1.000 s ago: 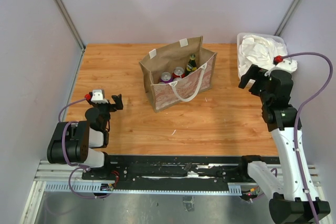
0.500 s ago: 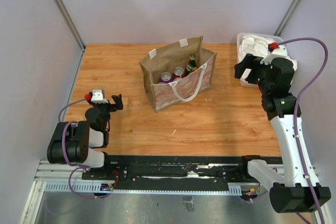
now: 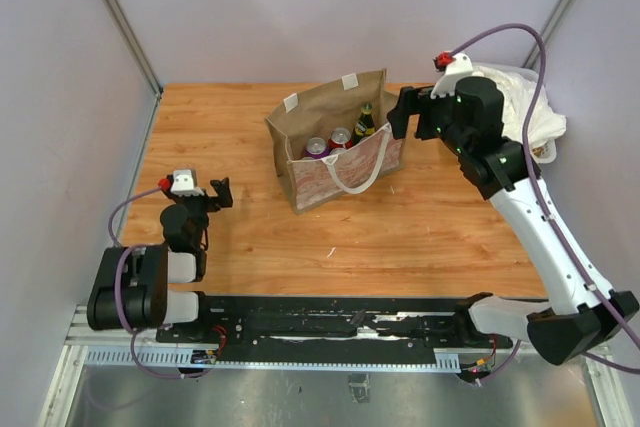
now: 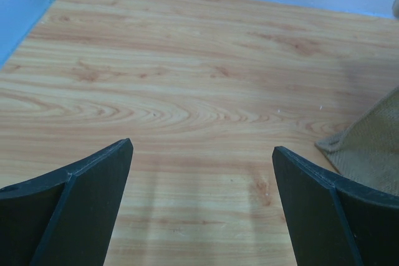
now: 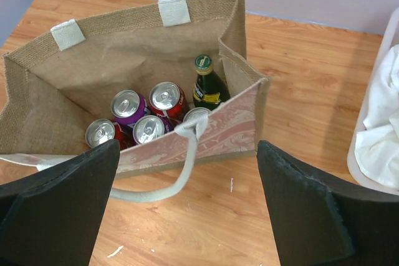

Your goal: Take the beverage out of the canvas bag

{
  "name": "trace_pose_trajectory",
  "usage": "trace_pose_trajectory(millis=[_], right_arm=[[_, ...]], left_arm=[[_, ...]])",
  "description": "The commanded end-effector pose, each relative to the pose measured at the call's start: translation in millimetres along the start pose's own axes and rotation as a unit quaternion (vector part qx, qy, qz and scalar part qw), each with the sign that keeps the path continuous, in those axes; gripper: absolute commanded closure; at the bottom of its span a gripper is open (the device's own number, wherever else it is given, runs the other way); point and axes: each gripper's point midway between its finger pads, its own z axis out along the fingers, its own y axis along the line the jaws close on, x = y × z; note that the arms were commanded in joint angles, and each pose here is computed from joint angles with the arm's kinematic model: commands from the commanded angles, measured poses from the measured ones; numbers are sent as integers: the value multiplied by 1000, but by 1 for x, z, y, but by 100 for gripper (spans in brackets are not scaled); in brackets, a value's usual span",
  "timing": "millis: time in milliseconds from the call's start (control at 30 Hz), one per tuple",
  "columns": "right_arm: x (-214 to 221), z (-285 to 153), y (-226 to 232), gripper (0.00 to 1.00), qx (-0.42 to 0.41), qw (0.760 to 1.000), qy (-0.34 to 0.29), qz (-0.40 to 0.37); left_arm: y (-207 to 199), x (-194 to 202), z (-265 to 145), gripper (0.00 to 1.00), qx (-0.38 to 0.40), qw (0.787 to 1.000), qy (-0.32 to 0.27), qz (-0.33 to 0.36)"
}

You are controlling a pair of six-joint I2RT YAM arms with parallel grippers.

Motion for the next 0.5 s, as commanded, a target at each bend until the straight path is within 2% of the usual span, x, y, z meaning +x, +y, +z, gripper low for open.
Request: trace_pose_trajectory(millis=[0, 33, 267, 467], right_arm=[[-8, 7, 8, 9, 3, 999, 10, -30], [-8, 10, 10, 10, 2, 999, 13, -30], [6, 27, 12, 14, 15, 999, 45, -18], [24, 35, 13, 14, 21, 996, 84, -19]], left_arm=[[2, -42, 8, 0, -14, 999, -28, 6], [0, -45, 8, 0, -14, 1000, -14, 5], [-27, -123, 8, 0, 18, 998, -29, -54], [-75, -164, 5, 0, 78, 993, -31, -87]])
